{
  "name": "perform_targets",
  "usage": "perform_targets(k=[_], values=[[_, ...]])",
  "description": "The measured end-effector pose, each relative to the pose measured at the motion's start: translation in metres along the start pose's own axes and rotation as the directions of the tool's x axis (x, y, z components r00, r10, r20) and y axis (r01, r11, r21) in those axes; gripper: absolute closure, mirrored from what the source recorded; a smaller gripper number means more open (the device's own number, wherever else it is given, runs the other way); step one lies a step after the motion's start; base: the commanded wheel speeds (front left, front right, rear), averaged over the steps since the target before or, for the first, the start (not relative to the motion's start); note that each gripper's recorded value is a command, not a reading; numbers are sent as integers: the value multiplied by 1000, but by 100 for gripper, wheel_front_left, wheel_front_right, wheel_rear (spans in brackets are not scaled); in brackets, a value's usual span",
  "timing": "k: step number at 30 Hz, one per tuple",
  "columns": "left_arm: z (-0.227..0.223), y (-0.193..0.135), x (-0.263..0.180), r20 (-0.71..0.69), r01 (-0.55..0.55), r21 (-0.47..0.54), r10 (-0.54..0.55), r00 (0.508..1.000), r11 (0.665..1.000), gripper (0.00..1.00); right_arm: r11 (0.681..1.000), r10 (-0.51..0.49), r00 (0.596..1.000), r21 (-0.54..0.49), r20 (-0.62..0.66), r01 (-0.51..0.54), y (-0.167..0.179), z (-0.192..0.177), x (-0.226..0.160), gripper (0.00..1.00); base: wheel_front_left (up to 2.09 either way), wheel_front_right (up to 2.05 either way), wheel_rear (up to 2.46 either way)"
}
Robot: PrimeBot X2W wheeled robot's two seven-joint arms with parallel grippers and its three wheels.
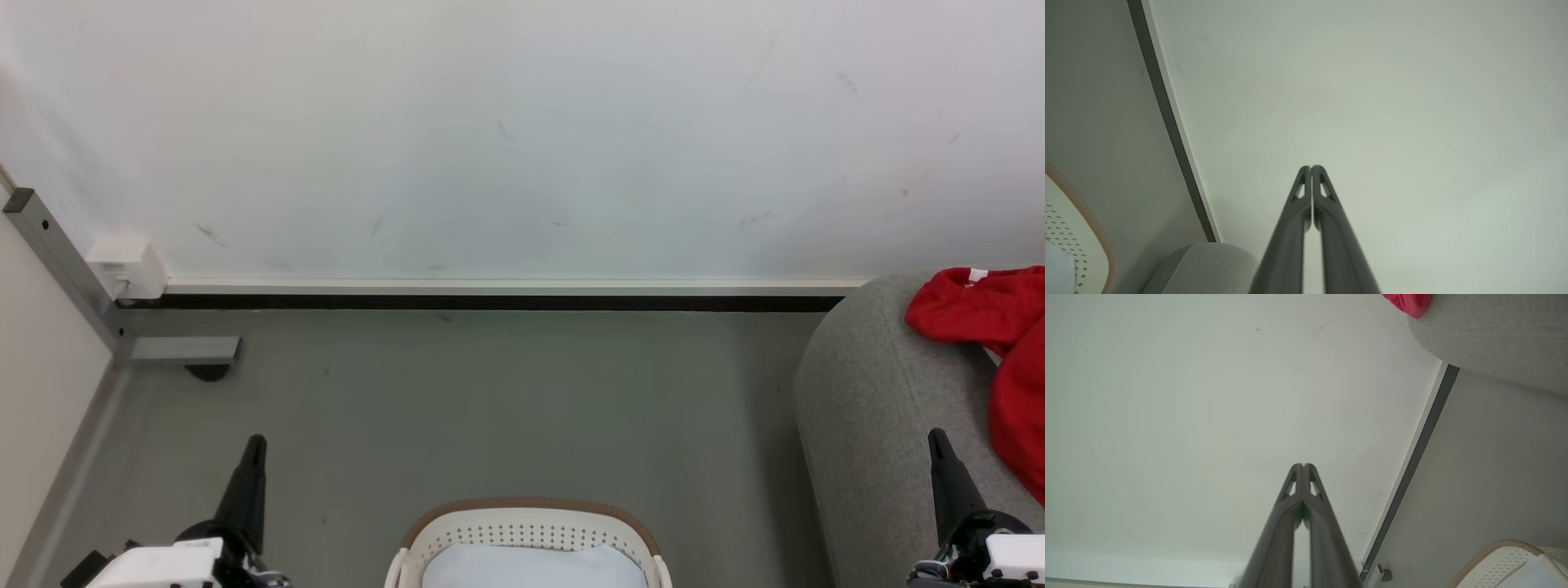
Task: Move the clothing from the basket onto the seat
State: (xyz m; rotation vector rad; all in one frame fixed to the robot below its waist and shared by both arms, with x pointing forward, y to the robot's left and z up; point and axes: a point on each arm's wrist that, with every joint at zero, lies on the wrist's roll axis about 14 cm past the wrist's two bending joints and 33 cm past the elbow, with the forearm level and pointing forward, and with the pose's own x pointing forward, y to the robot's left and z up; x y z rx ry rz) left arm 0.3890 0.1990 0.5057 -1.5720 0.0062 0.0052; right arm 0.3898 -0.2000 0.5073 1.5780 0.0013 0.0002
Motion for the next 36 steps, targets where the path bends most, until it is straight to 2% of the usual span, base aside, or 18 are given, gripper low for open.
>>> perform_targets(k=[36], values=[[0, 0, 0, 0, 0, 0, 0, 1000, 1000, 100, 1000, 0, 1000, 0, 1, 0, 0, 0, 0, 100, 0, 0, 0]])
